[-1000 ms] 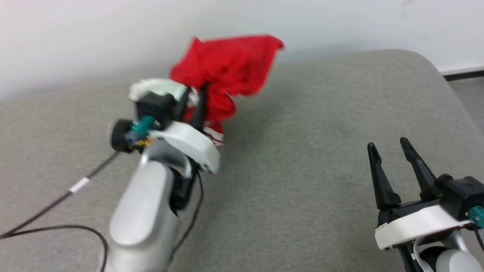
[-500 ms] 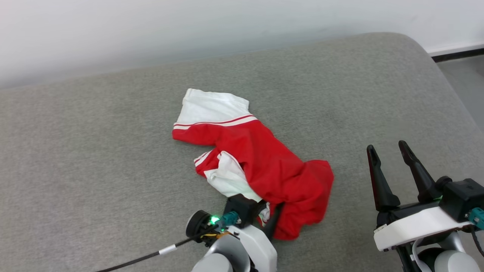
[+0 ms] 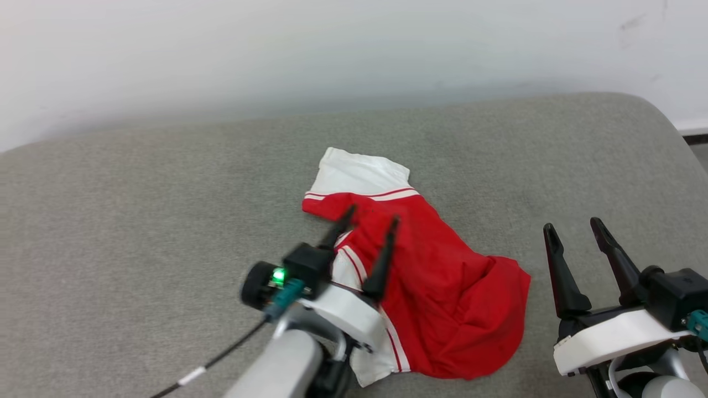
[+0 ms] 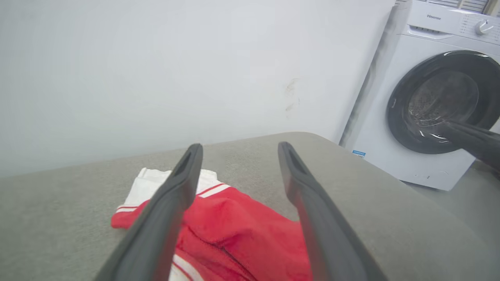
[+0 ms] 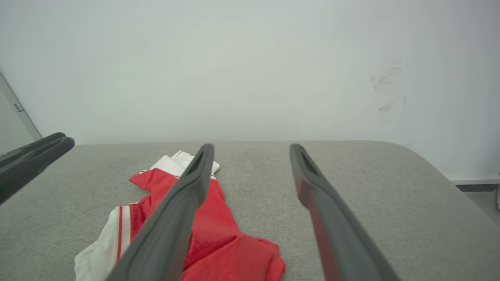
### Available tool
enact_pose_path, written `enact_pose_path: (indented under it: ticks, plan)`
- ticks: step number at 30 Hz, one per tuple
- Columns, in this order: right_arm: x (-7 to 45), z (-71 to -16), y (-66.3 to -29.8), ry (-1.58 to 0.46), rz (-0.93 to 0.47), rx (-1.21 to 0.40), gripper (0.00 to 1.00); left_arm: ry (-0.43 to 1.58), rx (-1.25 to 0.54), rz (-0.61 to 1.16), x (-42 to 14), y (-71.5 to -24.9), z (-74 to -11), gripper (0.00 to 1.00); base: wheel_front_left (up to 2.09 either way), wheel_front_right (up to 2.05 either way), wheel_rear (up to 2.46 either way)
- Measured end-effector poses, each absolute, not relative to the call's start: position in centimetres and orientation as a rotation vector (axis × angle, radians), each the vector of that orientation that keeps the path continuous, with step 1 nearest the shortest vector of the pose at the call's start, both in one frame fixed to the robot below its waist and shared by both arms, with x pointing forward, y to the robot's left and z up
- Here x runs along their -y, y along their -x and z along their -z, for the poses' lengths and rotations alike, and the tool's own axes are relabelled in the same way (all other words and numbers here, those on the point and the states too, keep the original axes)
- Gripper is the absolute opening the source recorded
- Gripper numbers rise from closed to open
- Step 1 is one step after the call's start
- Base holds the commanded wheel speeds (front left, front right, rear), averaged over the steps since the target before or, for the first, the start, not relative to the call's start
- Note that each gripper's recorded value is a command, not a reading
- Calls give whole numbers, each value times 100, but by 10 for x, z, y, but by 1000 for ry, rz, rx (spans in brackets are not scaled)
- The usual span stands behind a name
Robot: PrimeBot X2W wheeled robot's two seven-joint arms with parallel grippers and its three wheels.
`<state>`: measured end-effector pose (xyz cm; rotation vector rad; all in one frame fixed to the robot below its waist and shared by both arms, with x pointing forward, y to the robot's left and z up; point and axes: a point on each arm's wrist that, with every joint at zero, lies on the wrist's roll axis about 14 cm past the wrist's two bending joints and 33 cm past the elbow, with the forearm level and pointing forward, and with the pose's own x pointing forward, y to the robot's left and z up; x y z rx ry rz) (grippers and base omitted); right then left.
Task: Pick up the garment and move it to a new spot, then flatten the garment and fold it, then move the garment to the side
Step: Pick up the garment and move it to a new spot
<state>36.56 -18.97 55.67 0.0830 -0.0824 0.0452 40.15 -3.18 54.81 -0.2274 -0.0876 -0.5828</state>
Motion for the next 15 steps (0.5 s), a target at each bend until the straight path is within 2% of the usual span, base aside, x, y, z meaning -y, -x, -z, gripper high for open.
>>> enact_pose_path:
  ticks: [8, 15]
  plan:
    - [180, -561, -362, -72, -74, 78, 100, 160, 115, 233, -82, -418, -543, 100, 0, 0, 0]
    - [179, -559, -354, -68, -79, 65, 100, 111, 84, 71, -144, -399, -527, 100, 0, 0, 0]
